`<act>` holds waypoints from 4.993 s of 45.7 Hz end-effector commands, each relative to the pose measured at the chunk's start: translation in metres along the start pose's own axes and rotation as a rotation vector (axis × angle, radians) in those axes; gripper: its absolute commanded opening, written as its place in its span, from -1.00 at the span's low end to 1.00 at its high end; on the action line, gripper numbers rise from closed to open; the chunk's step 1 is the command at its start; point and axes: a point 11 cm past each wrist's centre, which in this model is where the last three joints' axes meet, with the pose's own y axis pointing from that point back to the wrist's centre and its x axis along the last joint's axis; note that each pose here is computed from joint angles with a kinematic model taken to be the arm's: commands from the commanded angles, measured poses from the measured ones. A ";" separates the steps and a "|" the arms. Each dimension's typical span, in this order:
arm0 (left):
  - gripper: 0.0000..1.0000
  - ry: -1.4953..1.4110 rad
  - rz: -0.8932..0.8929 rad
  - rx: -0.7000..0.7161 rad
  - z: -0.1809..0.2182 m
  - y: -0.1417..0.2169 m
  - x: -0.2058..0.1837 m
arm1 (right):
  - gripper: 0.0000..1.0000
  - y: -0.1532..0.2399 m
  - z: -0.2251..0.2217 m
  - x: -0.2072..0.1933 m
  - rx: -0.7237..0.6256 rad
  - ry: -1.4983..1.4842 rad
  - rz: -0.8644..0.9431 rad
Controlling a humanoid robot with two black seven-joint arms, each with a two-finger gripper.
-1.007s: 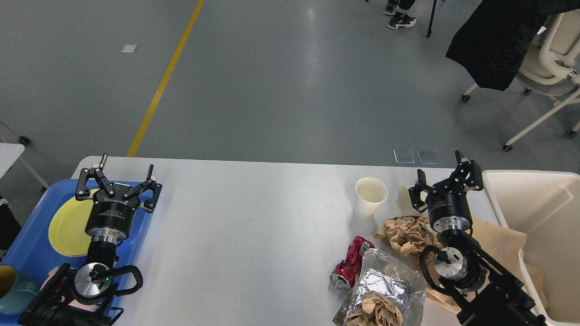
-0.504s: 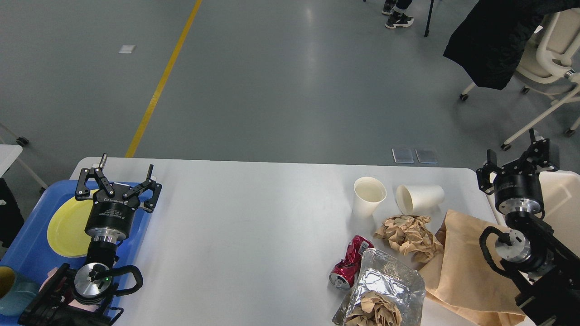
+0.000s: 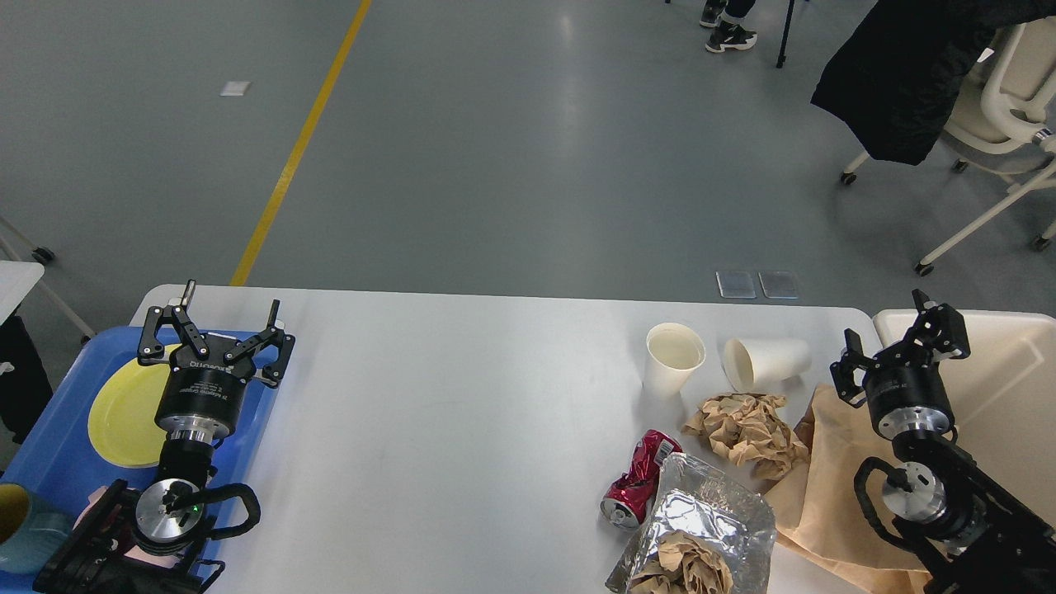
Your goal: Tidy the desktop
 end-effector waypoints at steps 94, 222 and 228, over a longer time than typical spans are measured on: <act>0.93 0.000 0.000 0.000 0.000 0.000 0.000 | 1.00 -0.029 -0.135 -0.143 -0.816 1.611 -0.762; 0.93 0.000 0.000 0.002 0.000 0.000 0.000 | 0.54 0.079 0.018 0.077 -1.274 1.583 -0.456; 0.93 0.000 0.000 0.002 0.000 0.000 0.000 | -1.00 0.086 0.025 0.078 -1.300 1.571 -0.471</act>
